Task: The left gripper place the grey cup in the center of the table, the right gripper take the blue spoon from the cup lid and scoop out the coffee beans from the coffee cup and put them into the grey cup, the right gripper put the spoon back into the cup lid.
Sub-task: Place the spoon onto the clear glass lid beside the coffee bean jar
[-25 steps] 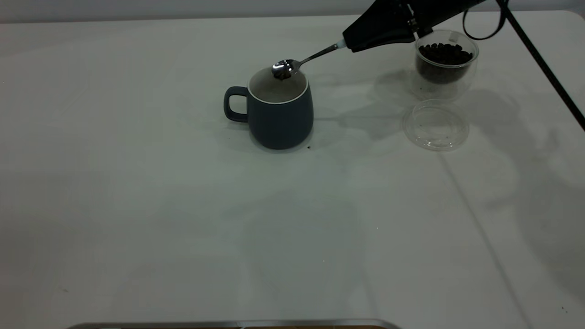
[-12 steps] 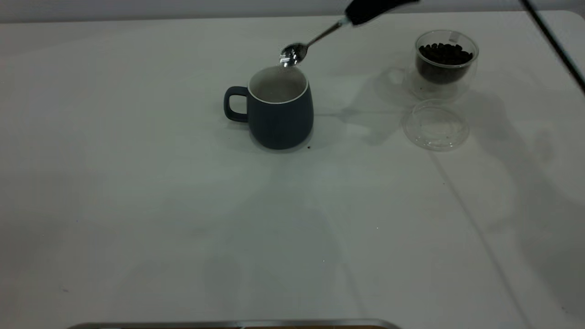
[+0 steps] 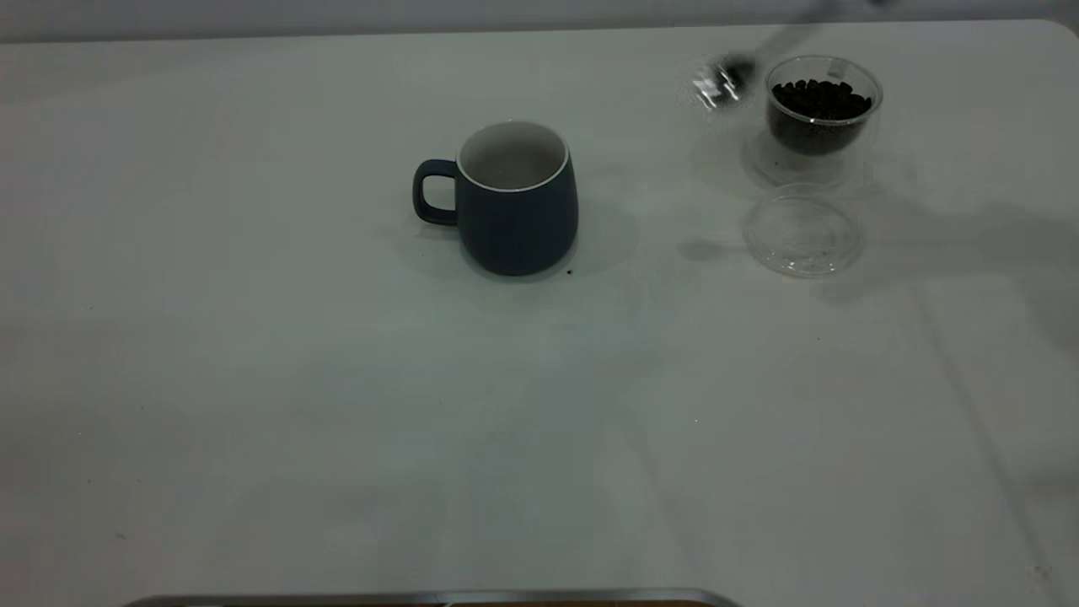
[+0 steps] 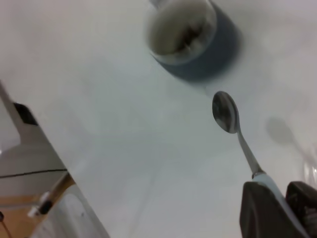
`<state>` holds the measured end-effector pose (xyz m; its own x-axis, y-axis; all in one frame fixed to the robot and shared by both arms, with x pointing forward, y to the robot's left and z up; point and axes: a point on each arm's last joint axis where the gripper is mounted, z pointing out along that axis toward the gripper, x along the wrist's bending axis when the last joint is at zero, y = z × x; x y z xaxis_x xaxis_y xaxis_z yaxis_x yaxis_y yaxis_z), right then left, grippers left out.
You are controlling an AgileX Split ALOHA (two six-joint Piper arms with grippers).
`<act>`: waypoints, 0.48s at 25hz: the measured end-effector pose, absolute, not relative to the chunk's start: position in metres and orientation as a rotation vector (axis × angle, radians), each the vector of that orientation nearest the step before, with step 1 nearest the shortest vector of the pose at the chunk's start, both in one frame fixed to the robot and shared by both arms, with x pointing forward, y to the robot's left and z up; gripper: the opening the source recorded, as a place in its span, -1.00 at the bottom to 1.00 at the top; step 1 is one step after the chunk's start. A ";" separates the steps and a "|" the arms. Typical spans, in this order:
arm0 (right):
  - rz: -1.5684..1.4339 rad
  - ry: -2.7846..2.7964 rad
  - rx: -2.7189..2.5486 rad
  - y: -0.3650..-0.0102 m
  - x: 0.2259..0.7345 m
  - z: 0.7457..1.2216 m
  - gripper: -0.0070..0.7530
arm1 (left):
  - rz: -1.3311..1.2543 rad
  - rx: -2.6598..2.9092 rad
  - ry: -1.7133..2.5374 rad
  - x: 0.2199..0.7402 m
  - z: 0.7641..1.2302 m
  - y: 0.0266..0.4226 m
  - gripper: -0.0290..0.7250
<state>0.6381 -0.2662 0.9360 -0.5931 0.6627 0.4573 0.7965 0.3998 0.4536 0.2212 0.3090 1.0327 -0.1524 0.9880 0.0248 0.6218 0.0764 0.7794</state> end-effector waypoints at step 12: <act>-0.882 -2.140 -1.723 -0.329 0.637 0.832 -0.72 | 0.903 1.590 1.832 0.221 1.033 0.309 0.55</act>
<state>0.6373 -0.3287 0.8323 -0.2659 0.7941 0.5465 0.9486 0.1146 0.2950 0.2212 0.3090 1.0327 -0.1524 0.9880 0.0248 0.6218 0.0764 0.7794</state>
